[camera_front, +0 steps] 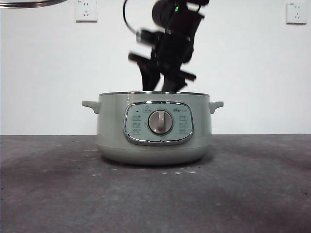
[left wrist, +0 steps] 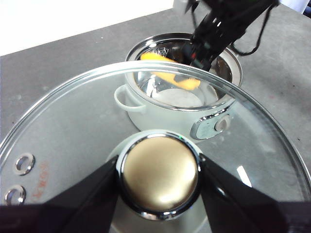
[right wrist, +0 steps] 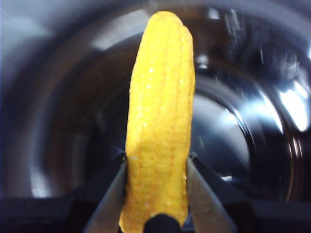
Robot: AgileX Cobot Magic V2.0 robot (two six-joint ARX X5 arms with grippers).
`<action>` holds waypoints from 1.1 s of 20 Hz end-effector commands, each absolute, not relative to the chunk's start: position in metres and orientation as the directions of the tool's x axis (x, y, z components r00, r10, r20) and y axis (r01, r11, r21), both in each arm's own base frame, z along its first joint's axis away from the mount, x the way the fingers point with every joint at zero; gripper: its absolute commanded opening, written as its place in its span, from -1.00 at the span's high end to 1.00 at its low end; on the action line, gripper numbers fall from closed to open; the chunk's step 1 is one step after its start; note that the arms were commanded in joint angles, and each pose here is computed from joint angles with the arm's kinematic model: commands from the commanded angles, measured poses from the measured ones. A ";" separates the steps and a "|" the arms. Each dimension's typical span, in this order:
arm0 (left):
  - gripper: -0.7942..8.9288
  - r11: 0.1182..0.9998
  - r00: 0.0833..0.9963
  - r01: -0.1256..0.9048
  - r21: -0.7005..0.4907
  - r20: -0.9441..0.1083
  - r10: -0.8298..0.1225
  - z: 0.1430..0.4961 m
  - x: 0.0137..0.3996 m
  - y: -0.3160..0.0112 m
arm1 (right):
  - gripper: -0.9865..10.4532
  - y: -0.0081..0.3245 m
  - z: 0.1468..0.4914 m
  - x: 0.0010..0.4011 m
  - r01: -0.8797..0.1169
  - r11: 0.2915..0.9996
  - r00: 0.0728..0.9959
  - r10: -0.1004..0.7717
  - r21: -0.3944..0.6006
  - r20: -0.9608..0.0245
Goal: Pick up the corn,open the lid,put the corn in the pot,close the lid
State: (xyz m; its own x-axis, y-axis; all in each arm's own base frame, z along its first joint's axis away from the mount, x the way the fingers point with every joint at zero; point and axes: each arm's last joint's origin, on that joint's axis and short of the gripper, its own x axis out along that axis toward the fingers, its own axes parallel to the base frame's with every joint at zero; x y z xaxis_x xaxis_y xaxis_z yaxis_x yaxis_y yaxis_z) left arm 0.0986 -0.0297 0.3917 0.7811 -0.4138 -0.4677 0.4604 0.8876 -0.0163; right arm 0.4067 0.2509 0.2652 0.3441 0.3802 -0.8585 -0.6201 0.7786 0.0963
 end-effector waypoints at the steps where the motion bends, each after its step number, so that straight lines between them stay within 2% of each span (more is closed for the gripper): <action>1: 0.85 0.886 0.808 0.465 -0.002 -0.409 -0.425 0.399 0.094 -0.029 | 0.86 0.254 0.250 0.412 -0.624 0.777 0.329 0.350 0.076 -0.877; 8: 0.85 0.885 0.809 0.465 -0.002 -0.406 -0.425 0.400 0.093 -0.028 | 0.86 0.256 0.217 0.418 -0.611 0.790 0.275 0.280 0.058 -0.920; 11: 0.85 0.885 0.809 0.465 -0.002 -0.406 -0.425 0.400 0.093 -0.028 | 0.85 0.256 0.214 0.418 -0.610 0.790 0.265 0.274 0.059 -0.924; 12: 0.85 0.885 0.809 0.465 -0.002 -0.406 -0.425 0.400 0.093 -0.028 | 0.78 0.256 0.214 0.418 -0.611 0.789 0.263 0.278 0.064 -0.924; 13: 0.85 0.885 0.808 0.465 -0.002 -0.407 -0.425 0.400 0.093 -0.028 | 0.58 0.257 0.214 0.417 -0.610 0.790 0.262 0.277 0.064 -0.924; 15: 0.85 0.885 0.809 0.465 -0.002 -0.406 -0.425 0.400 0.093 -0.028 | -0.05 0.258 0.216 0.416 -0.611 0.788 0.259 0.280 0.068 -0.924; 16: 0.85 0.886 0.809 0.465 -0.002 -0.406 -0.425 0.400 0.093 -0.028 | -0.14 0.258 0.219 0.416 -0.613 0.787 0.259 0.281 0.068 -0.924; 19: 0.85 0.887 0.808 0.462 -0.009 -0.407 -0.425 0.400 0.093 -0.028 | -0.14 0.259 0.242 0.415 -0.619 0.782 0.270 0.304 0.077 -0.914; 22: 0.85 0.887 0.809 0.462 -0.009 -0.406 -0.426 0.400 0.093 -0.028 | -0.14 0.255 0.283 0.409 -0.620 0.779 0.276 0.323 0.089 -0.905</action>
